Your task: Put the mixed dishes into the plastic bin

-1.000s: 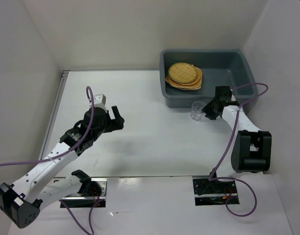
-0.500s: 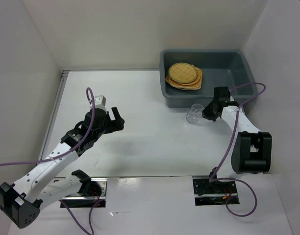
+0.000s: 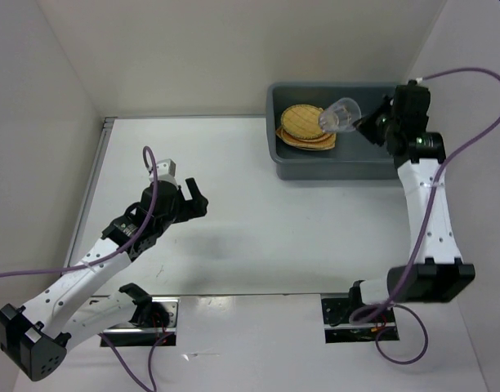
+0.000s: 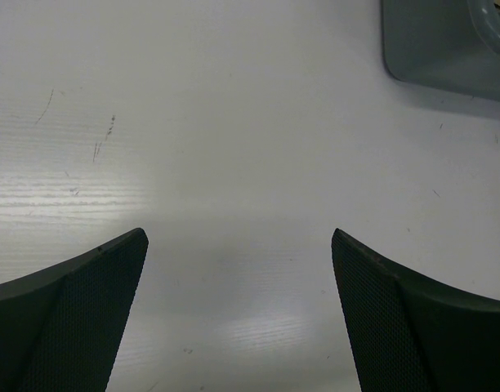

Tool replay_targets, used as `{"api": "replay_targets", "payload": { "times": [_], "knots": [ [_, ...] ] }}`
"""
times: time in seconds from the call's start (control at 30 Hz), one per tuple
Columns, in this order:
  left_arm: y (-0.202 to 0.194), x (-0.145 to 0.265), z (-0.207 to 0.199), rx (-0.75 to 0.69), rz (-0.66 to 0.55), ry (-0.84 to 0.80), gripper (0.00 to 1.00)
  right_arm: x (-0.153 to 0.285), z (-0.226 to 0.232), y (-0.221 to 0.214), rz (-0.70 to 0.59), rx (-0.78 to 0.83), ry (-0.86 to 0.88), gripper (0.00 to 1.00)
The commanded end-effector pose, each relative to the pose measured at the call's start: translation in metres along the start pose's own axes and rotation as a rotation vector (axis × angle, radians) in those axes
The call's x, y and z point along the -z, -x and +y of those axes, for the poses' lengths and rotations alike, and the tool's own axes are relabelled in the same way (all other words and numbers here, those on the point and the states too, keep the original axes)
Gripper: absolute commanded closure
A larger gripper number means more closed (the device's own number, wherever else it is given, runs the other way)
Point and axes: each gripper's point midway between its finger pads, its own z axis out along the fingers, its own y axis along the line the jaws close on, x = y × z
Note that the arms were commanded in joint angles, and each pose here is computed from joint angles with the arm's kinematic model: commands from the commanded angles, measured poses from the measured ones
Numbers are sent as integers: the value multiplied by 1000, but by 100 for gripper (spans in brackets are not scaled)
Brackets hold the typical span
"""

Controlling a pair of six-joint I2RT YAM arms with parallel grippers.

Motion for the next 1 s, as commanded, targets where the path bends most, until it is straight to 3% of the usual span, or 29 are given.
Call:
{"api": "replay_targets", "payload": {
  "times": [0.0, 0.1, 0.17, 0.4, 0.67, 0.97],
  "knots": [
    [8, 1, -2, 33, -41, -15, 0, -56, -23, 31, -27, 7, -119, 100],
    [9, 4, 0, 33, -48, -8, 0, -72, -23, 70, -101, 0, -135, 100],
    [11, 3, 3, 43, -62, 11, 0, -99, -44, 74, -91, -3, -201, 100],
    [-20, -24, 15, -29, 81, 104, 0, -153, -96, 93, -103, 0, -339, 100],
    [-22, -28, 15, -32, 88, 109, 0, -215, -170, 69, -2, -17, -508, 100],
    [-23, -27, 18, -27, 89, 122, 0, -253, -201, 35, 104, -44, -533, 100]
  ]
}}
